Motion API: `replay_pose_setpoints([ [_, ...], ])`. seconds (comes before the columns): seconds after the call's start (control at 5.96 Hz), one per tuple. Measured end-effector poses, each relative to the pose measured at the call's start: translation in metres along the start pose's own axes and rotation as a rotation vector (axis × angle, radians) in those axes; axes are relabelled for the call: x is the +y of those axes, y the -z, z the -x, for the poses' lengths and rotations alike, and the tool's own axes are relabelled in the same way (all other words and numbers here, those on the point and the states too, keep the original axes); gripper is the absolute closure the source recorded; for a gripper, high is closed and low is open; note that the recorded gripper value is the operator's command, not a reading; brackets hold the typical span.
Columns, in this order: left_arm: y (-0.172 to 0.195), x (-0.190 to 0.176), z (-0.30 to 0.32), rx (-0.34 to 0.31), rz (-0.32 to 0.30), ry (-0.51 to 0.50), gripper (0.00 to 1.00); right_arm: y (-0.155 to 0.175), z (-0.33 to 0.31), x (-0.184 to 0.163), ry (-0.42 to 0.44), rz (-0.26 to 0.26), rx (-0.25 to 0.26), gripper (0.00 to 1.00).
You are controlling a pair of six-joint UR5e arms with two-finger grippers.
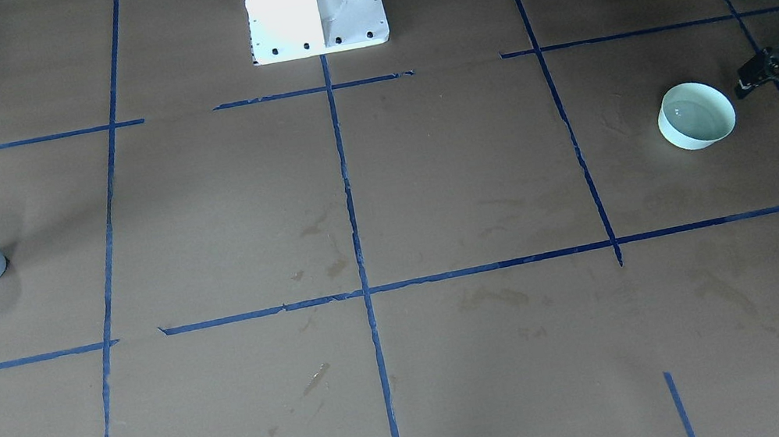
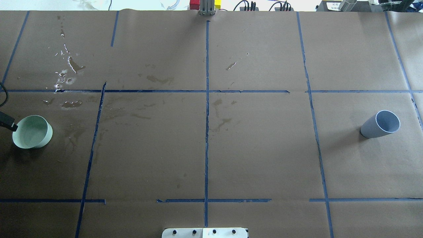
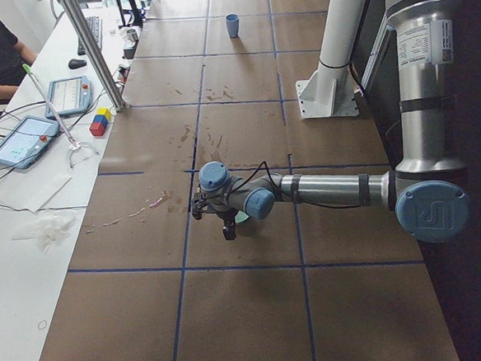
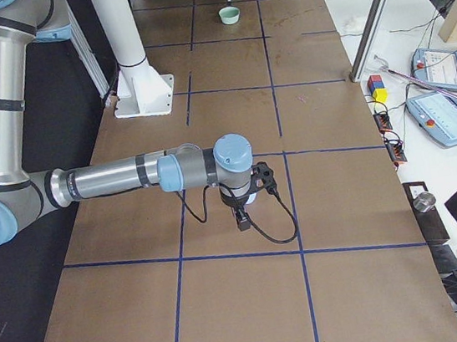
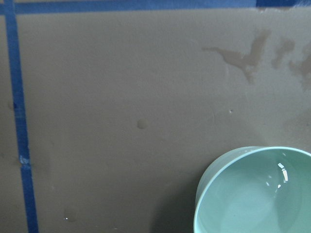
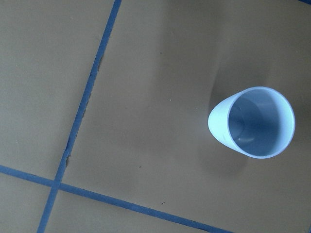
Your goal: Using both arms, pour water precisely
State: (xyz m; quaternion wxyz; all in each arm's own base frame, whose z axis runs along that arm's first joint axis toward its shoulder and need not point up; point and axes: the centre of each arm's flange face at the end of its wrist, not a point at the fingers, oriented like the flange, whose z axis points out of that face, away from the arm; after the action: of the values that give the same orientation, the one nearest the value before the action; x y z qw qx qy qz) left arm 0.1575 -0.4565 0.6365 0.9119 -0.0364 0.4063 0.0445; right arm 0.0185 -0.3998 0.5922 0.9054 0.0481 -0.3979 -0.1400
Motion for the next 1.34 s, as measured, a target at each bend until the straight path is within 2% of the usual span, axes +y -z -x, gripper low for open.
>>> replay_pose_setpoints([
  [0.17,-0.011,-0.006,-0.005,-0.002,0.016,-0.009,0.11,0.000,0.000,0.000,-0.001,-0.001,-0.002,0.00],
  [0.34,-0.020,-0.011,-0.008,-0.005,0.031,-0.013,0.30,0.000,0.001,0.000,0.005,-0.005,-0.003,0.00],
  [0.5,-0.025,-0.012,-0.009,-0.006,0.040,-0.015,0.65,0.001,0.002,0.000,0.019,-0.017,-0.003,0.00],
  [0.67,-0.027,-0.012,-0.010,-0.006,0.043,-0.019,0.92,0.001,0.002,0.000,0.031,-0.027,-0.003,0.00],
  [0.84,-0.027,-0.013,-0.011,-0.004,0.044,-0.022,1.00,0.002,0.003,-0.001,0.038,-0.032,-0.003,0.00],
  [1.18,-0.021,-0.013,-0.020,0.020,0.019,-0.049,1.00,0.003,0.004,-0.002,0.055,-0.045,-0.002,0.00],
  [1.34,-0.011,-0.013,-0.034,0.063,0.001,-0.082,1.00,0.003,0.004,-0.002,0.060,-0.048,-0.001,0.00],
])
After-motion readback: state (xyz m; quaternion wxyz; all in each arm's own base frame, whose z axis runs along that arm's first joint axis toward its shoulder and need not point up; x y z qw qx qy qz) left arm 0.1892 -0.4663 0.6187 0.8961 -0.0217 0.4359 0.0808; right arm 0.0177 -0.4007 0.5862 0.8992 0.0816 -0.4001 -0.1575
